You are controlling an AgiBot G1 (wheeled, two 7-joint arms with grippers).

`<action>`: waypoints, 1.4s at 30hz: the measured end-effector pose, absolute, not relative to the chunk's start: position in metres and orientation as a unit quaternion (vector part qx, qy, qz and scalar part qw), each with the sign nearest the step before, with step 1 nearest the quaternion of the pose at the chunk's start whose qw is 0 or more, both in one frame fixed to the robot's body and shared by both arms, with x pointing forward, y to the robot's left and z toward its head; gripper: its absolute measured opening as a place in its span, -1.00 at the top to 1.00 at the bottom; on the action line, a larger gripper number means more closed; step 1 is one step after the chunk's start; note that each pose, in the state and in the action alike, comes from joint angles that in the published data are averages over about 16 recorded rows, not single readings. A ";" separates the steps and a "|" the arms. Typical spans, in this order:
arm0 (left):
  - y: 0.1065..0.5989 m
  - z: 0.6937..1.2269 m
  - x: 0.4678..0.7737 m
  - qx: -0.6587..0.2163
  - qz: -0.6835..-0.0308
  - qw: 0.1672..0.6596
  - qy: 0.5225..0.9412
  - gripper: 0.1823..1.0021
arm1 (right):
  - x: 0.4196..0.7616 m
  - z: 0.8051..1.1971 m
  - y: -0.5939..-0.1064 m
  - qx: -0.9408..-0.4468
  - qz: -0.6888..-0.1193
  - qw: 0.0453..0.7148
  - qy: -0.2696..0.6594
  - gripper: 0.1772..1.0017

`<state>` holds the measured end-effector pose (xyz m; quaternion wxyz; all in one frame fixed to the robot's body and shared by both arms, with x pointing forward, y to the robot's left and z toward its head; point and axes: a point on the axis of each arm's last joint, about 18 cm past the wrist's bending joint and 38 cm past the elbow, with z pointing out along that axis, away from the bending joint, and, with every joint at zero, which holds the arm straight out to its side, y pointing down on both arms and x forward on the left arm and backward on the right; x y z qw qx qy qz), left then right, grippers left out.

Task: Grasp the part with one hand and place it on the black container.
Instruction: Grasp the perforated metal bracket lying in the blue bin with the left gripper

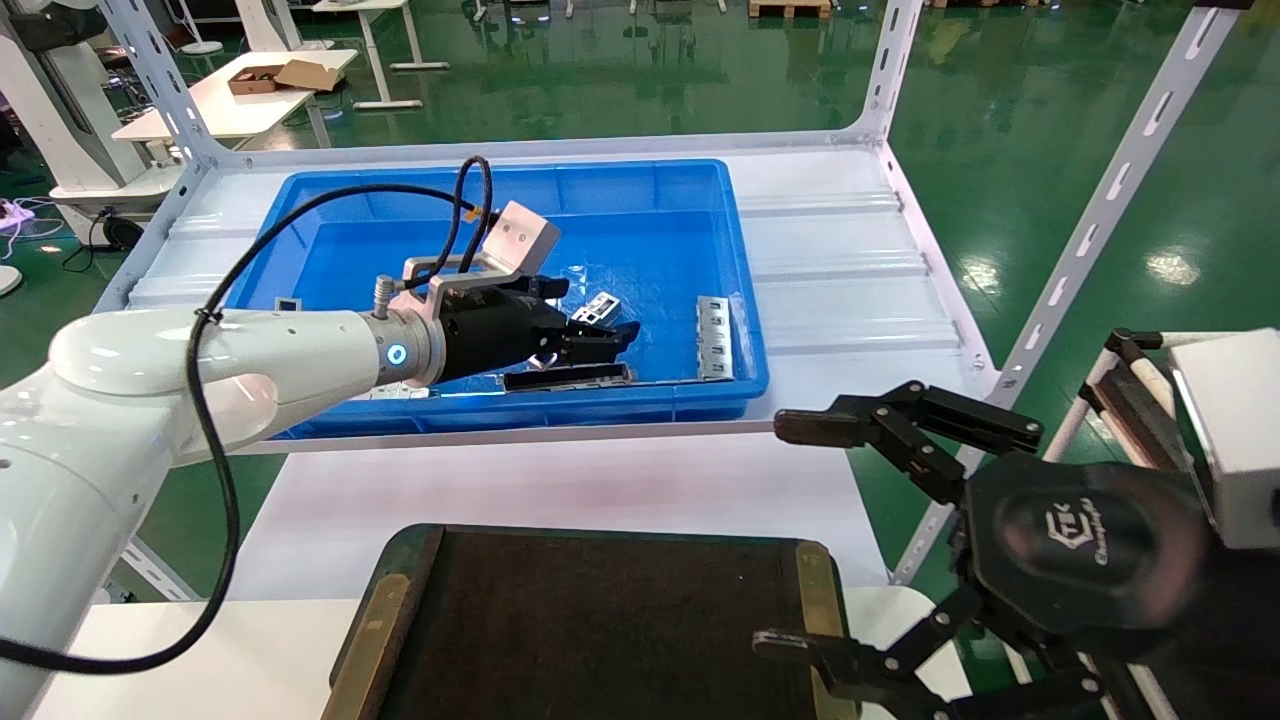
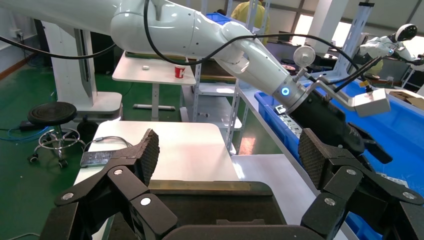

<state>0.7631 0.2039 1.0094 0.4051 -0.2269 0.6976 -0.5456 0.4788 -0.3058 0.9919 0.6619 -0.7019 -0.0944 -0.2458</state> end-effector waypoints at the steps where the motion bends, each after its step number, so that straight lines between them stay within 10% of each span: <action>1: 0.204 1.008 0.765 -0.231 -0.544 0.406 0.697 -0.99 | 0.479 0.992 -0.306 -0.702 -0.246 0.662 -0.094 -0.99; 21: 0.214 0.994 0.773 -0.269 -0.538 0.407 0.688 -0.67 | 0.479 0.992 -0.306 -0.702 -0.246 0.662 -0.094 -0.55; 42: 0.219 0.999 0.773 -0.271 -0.552 0.409 0.674 0.44 | 0.479 0.992 -0.306 -0.702 -0.246 0.662 -0.094 0.54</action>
